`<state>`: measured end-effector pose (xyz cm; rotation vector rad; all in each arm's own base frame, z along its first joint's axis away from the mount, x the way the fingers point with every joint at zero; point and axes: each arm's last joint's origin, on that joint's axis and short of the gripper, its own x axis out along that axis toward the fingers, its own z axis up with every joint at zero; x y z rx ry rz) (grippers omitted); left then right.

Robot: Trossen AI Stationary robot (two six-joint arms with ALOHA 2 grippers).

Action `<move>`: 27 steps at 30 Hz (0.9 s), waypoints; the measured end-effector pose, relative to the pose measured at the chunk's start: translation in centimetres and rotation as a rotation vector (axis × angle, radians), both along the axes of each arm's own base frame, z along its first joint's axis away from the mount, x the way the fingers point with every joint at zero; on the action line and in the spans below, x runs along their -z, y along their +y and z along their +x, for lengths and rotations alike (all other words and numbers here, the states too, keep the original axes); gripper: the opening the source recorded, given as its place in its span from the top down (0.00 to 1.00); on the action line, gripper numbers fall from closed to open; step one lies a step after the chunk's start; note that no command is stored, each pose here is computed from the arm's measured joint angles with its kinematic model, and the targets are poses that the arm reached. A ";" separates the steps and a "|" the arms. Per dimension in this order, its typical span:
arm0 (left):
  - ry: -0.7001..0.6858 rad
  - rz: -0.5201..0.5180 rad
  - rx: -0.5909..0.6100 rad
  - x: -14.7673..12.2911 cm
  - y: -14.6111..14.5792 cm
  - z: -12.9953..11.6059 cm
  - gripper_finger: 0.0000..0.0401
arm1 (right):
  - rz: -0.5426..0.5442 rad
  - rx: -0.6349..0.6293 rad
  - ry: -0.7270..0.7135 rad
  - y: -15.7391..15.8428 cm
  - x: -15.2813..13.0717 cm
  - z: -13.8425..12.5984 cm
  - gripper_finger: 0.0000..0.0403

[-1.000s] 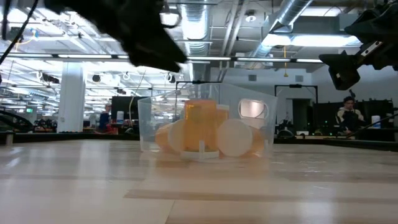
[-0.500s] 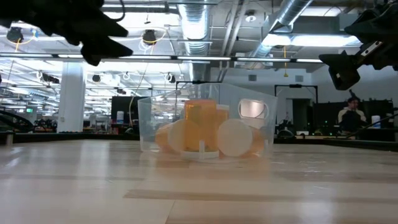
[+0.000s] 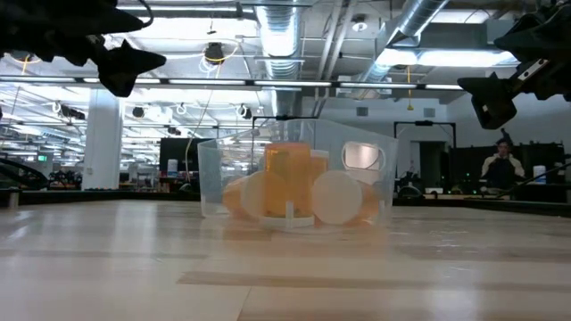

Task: Pick and place pill bottles into a basket
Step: Return to Home Position

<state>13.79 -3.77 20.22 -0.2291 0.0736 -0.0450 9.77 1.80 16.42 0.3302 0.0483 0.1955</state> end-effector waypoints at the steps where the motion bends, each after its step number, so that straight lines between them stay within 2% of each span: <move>1: -0.013 -0.004 0.004 0.1 0.1 -0.2 0.33 | 0.000 0.000 0.000 0.0 0.0 0.0 0.29; 16: -0.141 -0.016 0.091 1.4 0.5 -2.4 0.33 | 0.000 0.000 0.000 0.0 0.0 0.0 0.29; 27: -0.219 0.058 0.073 0.8 0.8 -3.1 0.33 | 0.000 0.000 0.000 0.0 0.0 0.0 0.29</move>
